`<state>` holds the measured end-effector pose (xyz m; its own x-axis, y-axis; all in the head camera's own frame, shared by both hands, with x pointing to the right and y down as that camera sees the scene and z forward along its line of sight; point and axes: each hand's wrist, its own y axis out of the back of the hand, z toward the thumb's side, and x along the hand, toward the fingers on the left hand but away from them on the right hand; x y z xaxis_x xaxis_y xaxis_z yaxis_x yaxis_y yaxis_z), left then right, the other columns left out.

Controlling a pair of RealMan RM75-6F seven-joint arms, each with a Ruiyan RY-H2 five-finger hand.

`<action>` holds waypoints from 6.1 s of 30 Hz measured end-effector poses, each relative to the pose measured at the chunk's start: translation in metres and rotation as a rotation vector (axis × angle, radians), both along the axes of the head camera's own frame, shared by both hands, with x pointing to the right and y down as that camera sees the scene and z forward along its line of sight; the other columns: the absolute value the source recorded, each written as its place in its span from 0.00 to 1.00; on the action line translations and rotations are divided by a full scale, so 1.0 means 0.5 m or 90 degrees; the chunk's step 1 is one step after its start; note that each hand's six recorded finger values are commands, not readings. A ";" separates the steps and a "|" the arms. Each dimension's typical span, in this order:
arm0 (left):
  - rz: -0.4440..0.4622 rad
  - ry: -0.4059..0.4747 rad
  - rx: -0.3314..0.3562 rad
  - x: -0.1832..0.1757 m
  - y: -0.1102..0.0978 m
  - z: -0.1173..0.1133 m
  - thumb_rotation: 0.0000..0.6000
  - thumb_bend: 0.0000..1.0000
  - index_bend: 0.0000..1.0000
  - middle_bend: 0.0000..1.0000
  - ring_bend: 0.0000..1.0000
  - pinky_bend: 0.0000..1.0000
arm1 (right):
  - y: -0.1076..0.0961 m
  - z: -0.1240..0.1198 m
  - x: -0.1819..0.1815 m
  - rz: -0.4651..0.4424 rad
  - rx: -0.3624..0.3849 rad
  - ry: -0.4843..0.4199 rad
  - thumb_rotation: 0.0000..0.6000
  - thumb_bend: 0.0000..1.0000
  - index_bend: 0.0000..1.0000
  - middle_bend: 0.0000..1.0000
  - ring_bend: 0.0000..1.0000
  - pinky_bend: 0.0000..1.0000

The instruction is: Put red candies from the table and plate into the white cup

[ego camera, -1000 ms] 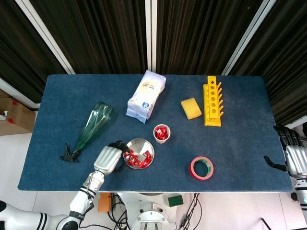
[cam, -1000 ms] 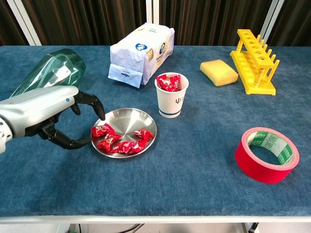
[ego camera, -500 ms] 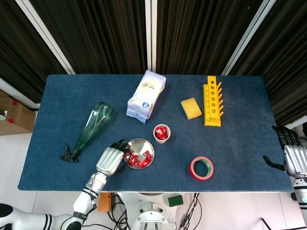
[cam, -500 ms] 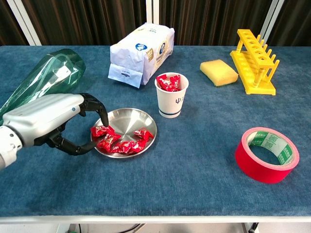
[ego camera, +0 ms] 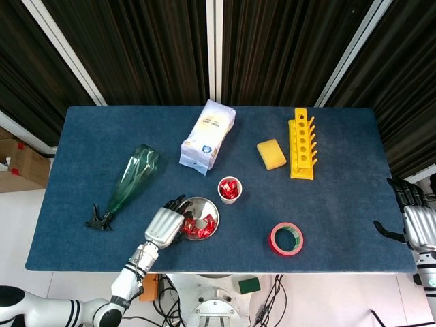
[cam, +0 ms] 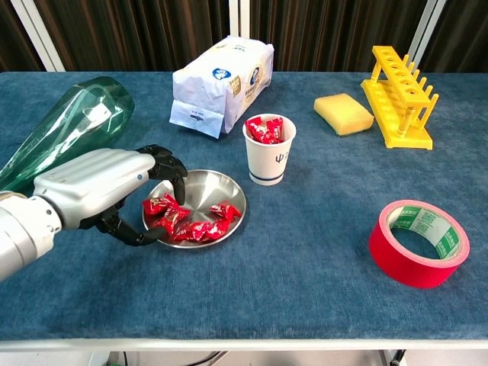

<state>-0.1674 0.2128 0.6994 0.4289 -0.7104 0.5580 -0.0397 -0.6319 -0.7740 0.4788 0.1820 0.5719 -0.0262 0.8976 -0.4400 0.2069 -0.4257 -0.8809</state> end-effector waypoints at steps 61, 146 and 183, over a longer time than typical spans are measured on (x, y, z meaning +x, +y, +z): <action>0.070 -0.089 -0.003 0.062 -0.045 -0.023 1.00 0.31 0.57 0.19 0.02 0.21 | -0.003 0.003 0.003 0.003 -0.003 0.001 1.00 0.22 0.00 0.00 0.00 0.00; 0.034 -0.155 -0.042 0.010 -0.061 0.004 1.00 0.29 0.40 0.16 0.02 0.20 | 0.000 -0.001 0.000 -0.005 -0.003 -0.008 1.00 0.22 0.00 0.00 0.00 0.00; 0.008 -0.067 -0.024 0.032 -0.088 -0.036 1.00 0.30 0.60 0.20 0.03 0.20 | -0.003 0.004 0.001 -0.001 -0.007 -0.005 1.00 0.22 0.00 0.00 0.00 0.00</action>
<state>-0.1512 0.1686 0.6812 0.3749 -0.6833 0.6265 0.0492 -0.6602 -0.7495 0.4792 0.1806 0.5737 -0.0212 0.8925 -0.4506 0.2133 -0.4362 -0.8742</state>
